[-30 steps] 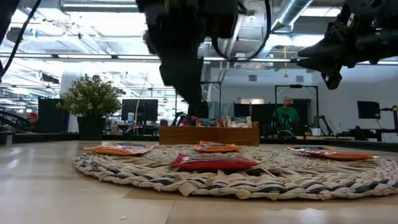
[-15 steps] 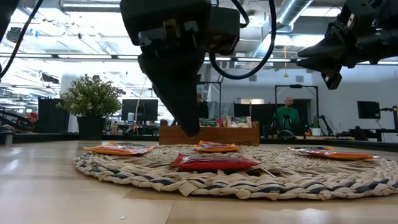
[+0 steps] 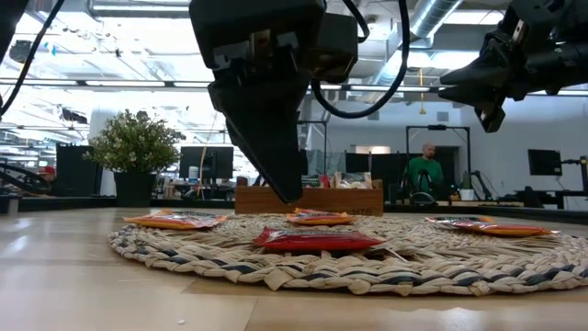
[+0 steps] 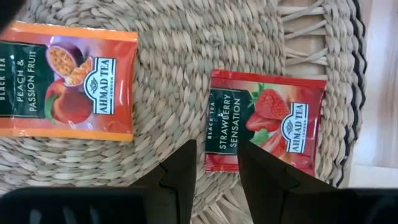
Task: Pick & Place Tea
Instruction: Put the red tea bag into the middle section of the wooden organizer
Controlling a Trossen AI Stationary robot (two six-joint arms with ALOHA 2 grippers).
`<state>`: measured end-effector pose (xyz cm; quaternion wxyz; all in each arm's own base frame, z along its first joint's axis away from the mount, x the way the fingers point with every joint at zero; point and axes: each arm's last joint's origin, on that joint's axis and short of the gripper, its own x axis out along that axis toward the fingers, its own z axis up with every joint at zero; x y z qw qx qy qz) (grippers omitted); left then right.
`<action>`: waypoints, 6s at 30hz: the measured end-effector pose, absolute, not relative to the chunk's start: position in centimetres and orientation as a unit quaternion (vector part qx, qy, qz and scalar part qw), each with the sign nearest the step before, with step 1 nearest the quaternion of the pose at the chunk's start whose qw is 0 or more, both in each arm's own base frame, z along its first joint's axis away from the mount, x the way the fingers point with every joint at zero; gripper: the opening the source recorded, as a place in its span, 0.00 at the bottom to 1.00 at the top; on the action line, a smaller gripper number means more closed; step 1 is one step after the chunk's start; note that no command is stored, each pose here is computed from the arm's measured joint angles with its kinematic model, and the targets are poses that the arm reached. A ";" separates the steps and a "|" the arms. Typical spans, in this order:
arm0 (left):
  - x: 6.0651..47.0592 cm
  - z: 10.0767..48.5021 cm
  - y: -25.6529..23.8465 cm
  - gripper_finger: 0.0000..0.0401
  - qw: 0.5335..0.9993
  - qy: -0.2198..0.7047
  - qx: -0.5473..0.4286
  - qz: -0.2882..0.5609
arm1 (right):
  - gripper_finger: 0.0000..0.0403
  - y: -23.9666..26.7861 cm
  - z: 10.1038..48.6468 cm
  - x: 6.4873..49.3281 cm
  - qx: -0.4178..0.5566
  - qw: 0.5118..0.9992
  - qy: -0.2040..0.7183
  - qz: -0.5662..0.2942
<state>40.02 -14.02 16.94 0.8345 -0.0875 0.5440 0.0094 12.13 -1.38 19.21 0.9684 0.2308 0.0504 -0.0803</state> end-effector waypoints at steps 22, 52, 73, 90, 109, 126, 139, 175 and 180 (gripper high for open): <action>39.6 14.8 -15.2 0.27 0.823 0.557 -0.081 0.076 | 0.24 -1.4 19.2 12.1 0.231 0.968 0.050 -0.080; 39.6 14.9 -15.2 0.00 0.825 0.554 -0.079 0.078 | 0.24 -1.4 19.2 12.1 0.231 0.968 0.051 -0.080; 39.2 15.6 -15.0 0.00 0.824 0.557 -0.069 0.081 | 0.24 -1.4 19.2 12.1 0.230 0.968 0.051 -0.080; 39.1 15.6 -15.2 0.00 0.816 0.570 -0.079 0.053 | 0.24 -1.4 19.2 12.1 0.230 0.969 0.051 -0.080; 39.2 15.6 -15.1 0.35 0.817 0.571 -0.071 0.037 | 0.24 -1.4 19.2 12.1 0.230 0.969 0.051 -0.080; 40.2 17.8 -14.9 0.37 0.834 0.545 -0.018 0.089 | 0.24 -1.4 19.2 12.1 0.218 0.971 0.052 -0.080; 40.5 15.2 -14.5 0.37 0.808 0.580 -0.029 0.096 | 0.24 -1.4 19.3 12.1 0.217 0.972 0.048 -0.079; 40.3 14.6 -14.5 0.00 0.797 0.598 -0.020 0.082 | 0.24 -1.4 19.3 12.1 0.217 0.972 0.048 -0.079; 39.8 16.1 -14.4 0.00 0.798 0.596 -0.031 0.081 | 0.24 -1.4 19.3 12.1 0.217 0.972 0.048 -0.079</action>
